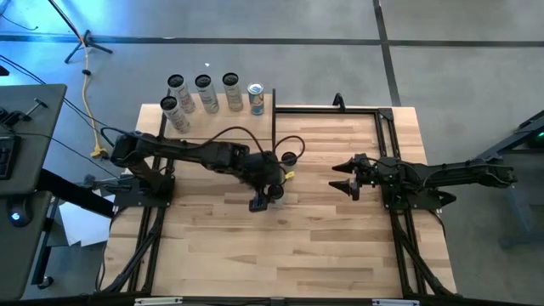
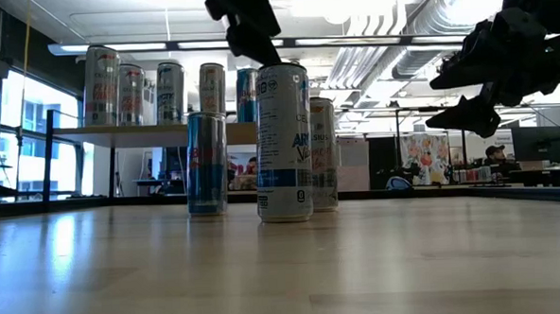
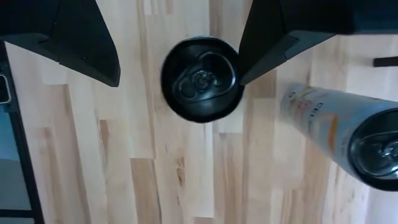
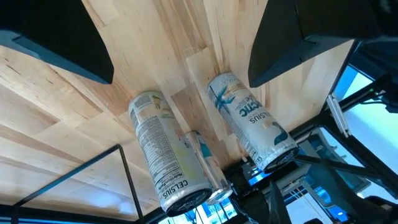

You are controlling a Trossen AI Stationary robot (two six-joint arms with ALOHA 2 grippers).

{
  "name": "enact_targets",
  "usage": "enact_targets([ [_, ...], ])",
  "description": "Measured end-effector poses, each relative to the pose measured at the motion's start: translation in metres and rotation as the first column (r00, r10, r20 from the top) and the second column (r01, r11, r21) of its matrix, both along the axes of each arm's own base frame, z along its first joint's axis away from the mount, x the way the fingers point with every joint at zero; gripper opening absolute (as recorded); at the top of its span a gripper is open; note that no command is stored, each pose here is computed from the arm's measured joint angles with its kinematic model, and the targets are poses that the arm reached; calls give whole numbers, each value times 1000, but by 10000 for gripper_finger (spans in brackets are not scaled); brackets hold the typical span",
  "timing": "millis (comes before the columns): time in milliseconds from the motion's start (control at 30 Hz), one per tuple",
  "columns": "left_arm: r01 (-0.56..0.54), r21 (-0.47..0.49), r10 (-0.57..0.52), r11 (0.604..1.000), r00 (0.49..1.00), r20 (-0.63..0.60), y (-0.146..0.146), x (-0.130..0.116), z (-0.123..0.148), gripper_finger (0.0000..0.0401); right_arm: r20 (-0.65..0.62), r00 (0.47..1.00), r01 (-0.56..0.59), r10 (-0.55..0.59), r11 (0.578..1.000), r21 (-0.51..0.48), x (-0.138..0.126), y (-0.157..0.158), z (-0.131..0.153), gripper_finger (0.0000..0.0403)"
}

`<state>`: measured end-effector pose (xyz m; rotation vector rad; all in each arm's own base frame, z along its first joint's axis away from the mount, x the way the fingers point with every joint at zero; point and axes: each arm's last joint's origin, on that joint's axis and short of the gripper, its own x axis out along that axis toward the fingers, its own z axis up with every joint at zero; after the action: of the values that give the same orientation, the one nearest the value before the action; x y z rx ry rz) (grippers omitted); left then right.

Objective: Place canned beverage on shelf
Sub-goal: Put the white blue soda can on the shelf aligned with the other white blue soda can

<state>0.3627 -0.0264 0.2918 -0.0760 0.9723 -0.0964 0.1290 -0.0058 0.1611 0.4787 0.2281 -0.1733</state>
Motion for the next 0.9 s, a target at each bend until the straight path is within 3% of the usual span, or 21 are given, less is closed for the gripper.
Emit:
enact_targets([
  [733,65,-21,-65,998,998,13,0,17,-17,294,-7,1000,3,-3,1000,-1,0,0,-1,360],
  [900,83,9,-84,996,996,19,1,16,-15,294,-8,1000,3,-3,1000,-1,0,0,-1,360],
])
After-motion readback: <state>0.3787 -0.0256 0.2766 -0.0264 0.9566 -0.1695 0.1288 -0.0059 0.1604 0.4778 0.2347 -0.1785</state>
